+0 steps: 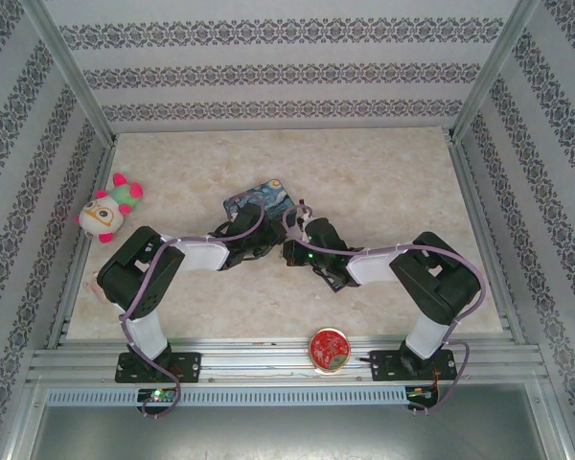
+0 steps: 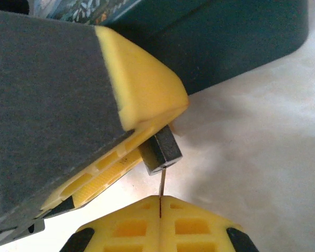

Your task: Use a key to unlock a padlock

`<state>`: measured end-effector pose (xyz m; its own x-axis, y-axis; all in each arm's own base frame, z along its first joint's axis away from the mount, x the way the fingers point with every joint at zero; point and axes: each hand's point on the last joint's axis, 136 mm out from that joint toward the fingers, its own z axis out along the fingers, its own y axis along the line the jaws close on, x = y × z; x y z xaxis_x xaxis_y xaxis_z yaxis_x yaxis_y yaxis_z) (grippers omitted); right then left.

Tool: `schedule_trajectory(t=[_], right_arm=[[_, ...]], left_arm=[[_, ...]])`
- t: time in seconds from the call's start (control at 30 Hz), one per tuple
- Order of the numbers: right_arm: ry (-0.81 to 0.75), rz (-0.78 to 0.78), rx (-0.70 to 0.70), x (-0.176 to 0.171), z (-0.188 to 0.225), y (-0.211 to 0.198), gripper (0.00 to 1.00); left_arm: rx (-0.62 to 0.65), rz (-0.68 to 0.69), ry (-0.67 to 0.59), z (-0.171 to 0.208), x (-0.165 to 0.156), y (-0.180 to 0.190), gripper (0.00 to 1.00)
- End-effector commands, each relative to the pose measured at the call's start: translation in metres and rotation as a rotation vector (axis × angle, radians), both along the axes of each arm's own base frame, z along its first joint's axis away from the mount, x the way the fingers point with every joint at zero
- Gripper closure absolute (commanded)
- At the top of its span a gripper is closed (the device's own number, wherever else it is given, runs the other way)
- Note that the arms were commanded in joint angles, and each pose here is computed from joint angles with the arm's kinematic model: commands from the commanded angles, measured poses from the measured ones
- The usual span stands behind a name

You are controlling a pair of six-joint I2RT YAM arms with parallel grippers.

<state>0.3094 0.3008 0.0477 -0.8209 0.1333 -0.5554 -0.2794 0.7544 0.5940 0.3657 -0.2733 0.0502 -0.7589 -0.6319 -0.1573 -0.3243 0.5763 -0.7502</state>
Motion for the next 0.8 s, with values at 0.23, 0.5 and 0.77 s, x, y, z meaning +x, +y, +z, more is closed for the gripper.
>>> schedule_trajectory(t=[0.23,0.5,0.77], right_arm=[[-0.269,-0.108,0.080,0.052,0.057,0.002,1.00],[-0.258,-0.093,0.131,0.054,0.057,0.005,1.00],[-0.171,-0.084,0.105,0.027,0.059,-0.012,1.00]], left_arm=[[-0.073,-0.126,0.096,-0.006,-0.029,-0.035,0.97],[-0.070,-0.121,0.089,-0.004,-0.030,-0.033,0.98],[-0.022,-0.046,0.050,-0.008,-0.015,-0.008,0.73]])
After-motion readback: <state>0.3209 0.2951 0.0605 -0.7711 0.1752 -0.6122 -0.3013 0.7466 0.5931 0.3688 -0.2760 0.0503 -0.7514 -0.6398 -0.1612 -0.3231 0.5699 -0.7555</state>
